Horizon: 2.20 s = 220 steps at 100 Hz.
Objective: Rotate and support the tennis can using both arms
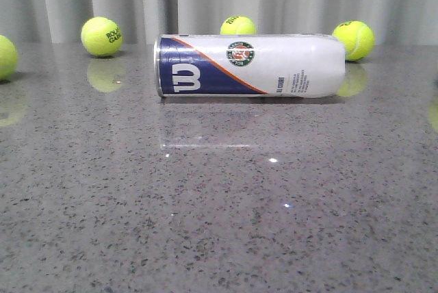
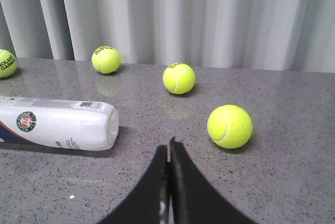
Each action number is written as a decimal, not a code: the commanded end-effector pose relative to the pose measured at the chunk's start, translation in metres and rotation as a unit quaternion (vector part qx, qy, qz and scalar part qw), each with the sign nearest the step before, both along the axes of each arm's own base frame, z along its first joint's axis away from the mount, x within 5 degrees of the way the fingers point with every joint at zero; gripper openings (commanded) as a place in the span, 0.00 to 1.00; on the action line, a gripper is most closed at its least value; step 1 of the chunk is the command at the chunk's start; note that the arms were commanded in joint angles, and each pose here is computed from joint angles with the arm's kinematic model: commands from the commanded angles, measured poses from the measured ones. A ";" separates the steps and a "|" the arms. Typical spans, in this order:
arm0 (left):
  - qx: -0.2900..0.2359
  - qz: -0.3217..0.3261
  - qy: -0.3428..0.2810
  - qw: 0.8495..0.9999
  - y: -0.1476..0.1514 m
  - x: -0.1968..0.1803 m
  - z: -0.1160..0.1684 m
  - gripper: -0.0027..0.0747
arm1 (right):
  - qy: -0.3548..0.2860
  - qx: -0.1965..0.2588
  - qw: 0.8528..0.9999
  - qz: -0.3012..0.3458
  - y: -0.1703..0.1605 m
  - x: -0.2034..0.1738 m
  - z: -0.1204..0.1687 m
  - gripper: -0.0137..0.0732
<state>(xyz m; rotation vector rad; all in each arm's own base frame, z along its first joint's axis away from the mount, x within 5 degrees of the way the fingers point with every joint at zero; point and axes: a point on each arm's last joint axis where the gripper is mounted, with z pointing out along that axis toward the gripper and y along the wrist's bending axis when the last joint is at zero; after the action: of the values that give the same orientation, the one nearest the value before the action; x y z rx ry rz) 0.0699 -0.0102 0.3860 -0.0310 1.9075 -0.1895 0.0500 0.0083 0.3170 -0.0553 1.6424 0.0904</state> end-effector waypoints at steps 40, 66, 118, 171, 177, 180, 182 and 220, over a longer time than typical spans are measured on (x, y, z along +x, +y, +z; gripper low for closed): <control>-0.009 -0.008 0.072 0.997 -0.003 0.043 -0.001 0.12 | -0.044 0.005 0.999 -0.010 -0.001 0.000 0.014 0.08; -0.006 -0.012 0.094 0.995 -0.004 0.041 -0.005 0.74 | -0.044 0.005 0.999 -0.010 -0.001 0.000 0.014 0.08; -0.121 -0.150 0.125 0.973 -0.035 0.083 -0.013 0.89 | -0.044 0.005 0.999 -0.010 -0.001 0.000 0.014 0.08; -0.214 -0.352 0.183 0.893 -0.071 0.201 -0.057 0.89 | -0.044 0.005 0.999 -0.010 -0.001 0.000 0.014 0.08; -0.223 -0.359 0.193 0.886 -0.072 0.213 -0.061 0.89 | -0.044 0.005 0.999 -0.010 -0.001 0.000 0.014 0.08; -0.227 -0.362 0.197 0.882 -0.073 0.218 -0.063 0.89 | -0.044 0.005 0.999 -0.010 -0.001 0.000 0.014 0.08; -0.230 -0.365 0.200 0.880 -0.073 0.221 -0.064 0.89 | -0.044 0.005 0.999 -0.010 -0.001 0.000 0.014 0.08; -0.237 -0.409 0.231 0.851 -0.108 0.253 -0.080 0.89 | -0.044 0.005 0.999 -0.010 -0.001 0.000 0.014 0.08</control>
<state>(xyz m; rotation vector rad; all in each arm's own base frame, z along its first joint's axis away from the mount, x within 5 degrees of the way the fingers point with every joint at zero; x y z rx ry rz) 0.3235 -0.1037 0.2840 0.4147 2.2887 -1.2430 0.0500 0.0083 0.3169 -0.0539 1.6429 0.0918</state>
